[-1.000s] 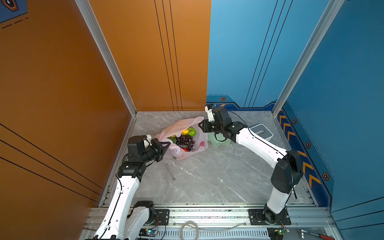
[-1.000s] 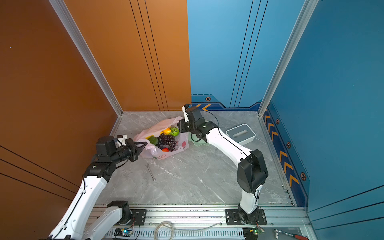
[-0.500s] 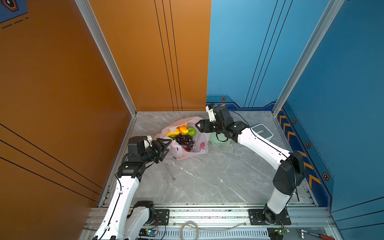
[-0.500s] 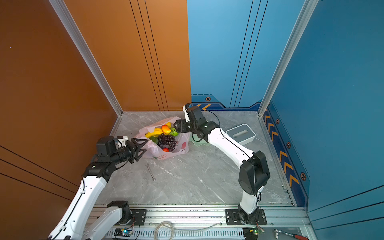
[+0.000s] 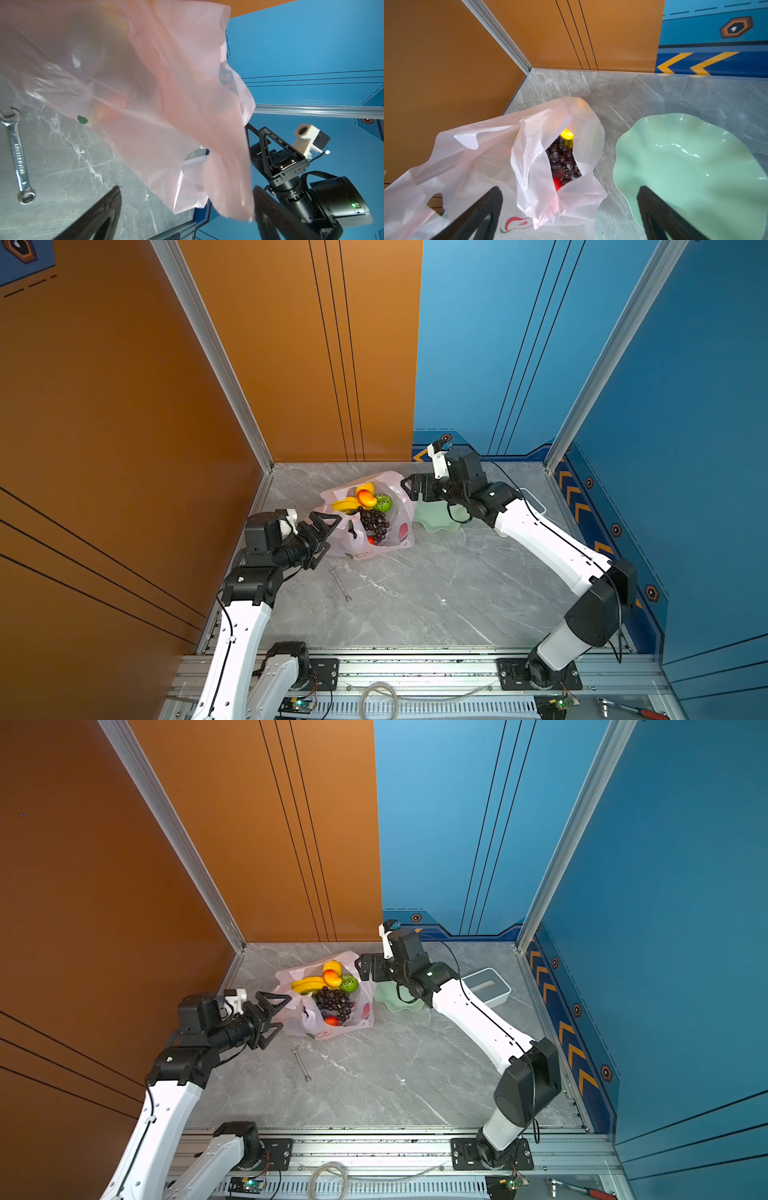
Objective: Place the fruits into the plastic bag
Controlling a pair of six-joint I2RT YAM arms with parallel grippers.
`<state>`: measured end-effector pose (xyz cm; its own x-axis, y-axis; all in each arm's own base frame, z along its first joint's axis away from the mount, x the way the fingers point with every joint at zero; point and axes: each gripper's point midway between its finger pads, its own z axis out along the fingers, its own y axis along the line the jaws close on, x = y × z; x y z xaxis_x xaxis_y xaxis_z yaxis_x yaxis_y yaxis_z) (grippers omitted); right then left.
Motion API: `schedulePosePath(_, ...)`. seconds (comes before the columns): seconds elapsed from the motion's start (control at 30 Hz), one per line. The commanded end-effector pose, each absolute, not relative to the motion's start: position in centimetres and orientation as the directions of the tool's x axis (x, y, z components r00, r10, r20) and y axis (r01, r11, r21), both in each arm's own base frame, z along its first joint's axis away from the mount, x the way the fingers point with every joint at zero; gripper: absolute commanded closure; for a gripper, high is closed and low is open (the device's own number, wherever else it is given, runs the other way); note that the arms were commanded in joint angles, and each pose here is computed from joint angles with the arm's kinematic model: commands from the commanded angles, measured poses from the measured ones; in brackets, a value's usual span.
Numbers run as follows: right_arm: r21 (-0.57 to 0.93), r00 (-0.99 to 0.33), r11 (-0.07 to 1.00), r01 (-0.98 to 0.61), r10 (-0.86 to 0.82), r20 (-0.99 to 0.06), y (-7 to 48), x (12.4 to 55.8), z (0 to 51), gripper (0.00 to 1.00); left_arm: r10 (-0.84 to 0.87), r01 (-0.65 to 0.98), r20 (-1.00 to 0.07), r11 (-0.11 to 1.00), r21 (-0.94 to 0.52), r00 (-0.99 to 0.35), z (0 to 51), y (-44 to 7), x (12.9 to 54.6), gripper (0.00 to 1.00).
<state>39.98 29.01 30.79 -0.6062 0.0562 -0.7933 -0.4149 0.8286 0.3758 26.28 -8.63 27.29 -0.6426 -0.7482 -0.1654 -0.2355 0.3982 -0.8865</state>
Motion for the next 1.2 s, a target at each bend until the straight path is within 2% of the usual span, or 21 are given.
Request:
schedulePosePath(0.0, 0.341, -0.582, 0.853, -0.395, 0.055, -0.812, 26.7, 39.1, 31.8, 0.00, -0.745, -0.230, -0.223, 0.453, -0.861, -0.629, 27.8, -7.7, 25.2, 0.02)
schedulePosePath(0.17, 0.341, -0.546, 0.858, -0.384, 0.086, -0.833, 24.5, 38.2, 33.6, 0.00, -0.738, -0.215, -0.298, 0.512, -0.832, -0.605, 29.2, -6.6, 23.9, 0.02)
schedulePosePath(0.47, 0.239, -0.361, 0.905, -0.351, 0.104, -0.927, 18.5, 36.4, 36.2, 0.00, -0.669, -0.225, -0.596, 0.727, -0.649, -0.444, 32.9, -2.0, 20.9, 0.02)
schedulePosePath(0.7, 0.162, -0.207, 0.948, -0.276, 0.106, -0.973, 13.8, 34.5, 34.9, 0.00, -0.665, -0.374, -0.697, 0.738, -0.561, -0.268, 32.4, 2.3, 19.2, 0.02)
schedulePosePath(0.97, 0.153, -0.044, 0.984, -0.087, 0.150, -0.988, 7.4, 32.8, 32.1, 0.00, -0.619, -0.431, -0.774, 0.740, -0.517, -0.135, 31.1, 4.8, 18.2, 0.02)
schedulePosePath(1.17, 0.185, -0.098, 0.967, 0.173, 0.204, -0.974, 0.8, 32.6, 27.6, 0.00, -0.550, -0.436, -0.829, 0.773, -0.461, -0.098, 30.0, 5.7, 17.9, 0.02)
